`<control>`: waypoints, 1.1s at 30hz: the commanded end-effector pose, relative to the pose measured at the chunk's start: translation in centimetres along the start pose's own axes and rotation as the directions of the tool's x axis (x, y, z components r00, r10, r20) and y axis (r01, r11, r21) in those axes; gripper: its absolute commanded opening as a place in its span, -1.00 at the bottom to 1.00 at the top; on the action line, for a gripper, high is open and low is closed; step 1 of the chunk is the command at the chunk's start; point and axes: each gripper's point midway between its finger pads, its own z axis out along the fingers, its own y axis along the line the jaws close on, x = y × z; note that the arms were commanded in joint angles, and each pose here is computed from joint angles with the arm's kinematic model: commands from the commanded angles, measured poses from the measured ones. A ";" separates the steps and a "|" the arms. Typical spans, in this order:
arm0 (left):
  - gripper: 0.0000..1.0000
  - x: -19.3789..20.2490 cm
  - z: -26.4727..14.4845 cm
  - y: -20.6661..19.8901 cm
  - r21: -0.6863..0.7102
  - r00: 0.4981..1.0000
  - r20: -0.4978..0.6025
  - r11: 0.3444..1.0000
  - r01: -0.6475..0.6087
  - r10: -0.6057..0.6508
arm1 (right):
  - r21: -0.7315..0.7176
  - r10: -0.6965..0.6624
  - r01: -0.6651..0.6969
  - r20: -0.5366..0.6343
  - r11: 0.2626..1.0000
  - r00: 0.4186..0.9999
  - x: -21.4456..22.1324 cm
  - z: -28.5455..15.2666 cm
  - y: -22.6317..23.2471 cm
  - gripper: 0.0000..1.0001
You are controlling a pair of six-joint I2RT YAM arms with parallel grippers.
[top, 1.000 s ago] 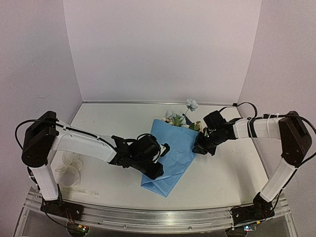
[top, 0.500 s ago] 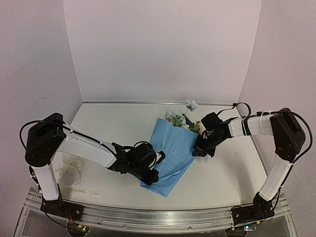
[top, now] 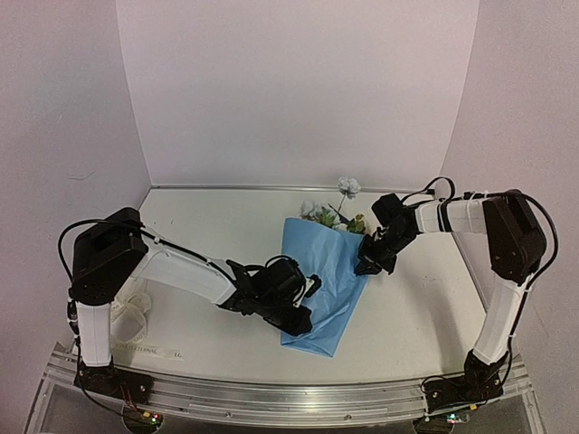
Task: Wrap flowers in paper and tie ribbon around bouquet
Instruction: Press the folded bouquet at the center of the board.
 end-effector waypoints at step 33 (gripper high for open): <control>-0.75 -0.7 -3.5 -0.6 -0.011 0.999 0.039 0.999 0.030 -0.029 | -0.043 -0.131 0.126 -0.188 0.991 0.973 13.9 -0.8 5.1 -0.63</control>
